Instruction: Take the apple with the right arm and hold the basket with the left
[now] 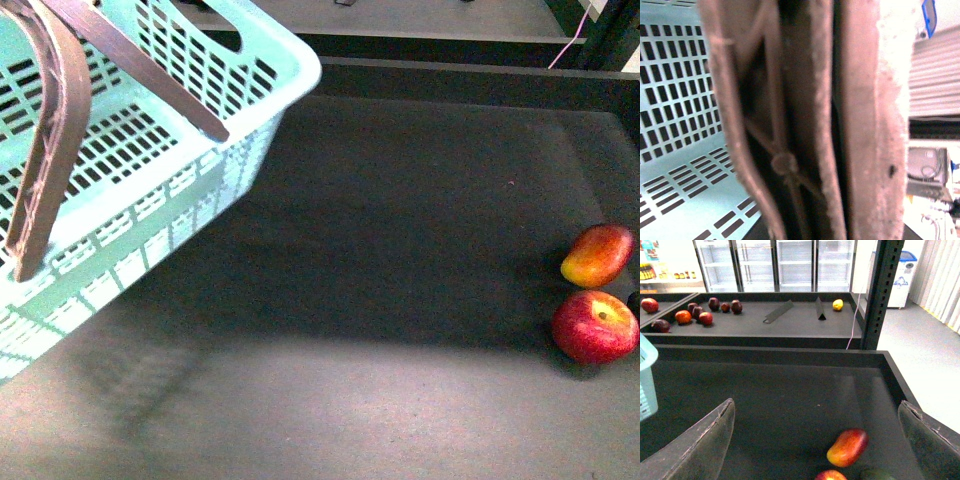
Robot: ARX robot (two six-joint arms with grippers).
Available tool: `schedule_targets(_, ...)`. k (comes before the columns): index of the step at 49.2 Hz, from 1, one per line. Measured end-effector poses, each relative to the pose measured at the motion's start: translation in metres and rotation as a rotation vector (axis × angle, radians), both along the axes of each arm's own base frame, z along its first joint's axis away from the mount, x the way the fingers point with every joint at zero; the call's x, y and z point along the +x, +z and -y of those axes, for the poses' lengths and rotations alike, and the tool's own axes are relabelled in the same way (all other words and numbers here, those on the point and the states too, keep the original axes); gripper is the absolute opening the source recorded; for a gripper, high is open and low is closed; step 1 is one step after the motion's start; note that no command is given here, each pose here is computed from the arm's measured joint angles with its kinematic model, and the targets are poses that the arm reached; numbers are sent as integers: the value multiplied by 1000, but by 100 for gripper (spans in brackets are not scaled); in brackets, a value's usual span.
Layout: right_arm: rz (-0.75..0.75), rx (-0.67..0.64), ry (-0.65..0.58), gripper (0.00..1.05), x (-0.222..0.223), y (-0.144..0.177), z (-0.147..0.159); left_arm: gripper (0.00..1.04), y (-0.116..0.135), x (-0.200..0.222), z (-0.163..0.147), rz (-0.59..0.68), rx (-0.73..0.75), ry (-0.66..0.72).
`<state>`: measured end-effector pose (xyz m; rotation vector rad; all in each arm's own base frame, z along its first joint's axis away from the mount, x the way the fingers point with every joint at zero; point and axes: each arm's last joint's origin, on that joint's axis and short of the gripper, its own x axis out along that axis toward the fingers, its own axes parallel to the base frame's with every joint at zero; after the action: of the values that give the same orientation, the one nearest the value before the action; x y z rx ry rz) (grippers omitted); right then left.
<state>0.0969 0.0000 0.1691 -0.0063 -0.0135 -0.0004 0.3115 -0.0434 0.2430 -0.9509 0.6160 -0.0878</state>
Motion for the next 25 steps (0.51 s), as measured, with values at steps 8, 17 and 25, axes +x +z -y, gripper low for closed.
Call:
schedule_targets(8,0,0,0,96,0,0,0,15,-5,-17,38,-14,7,-131)
schedule_targets(17,0,0,0,96,0,0,0,15,-2,-28,73,12,-9,-244)
schedule_targets(25,0,0,0,96,0,0,0,15,-5,-34,93,9,-10,-306)
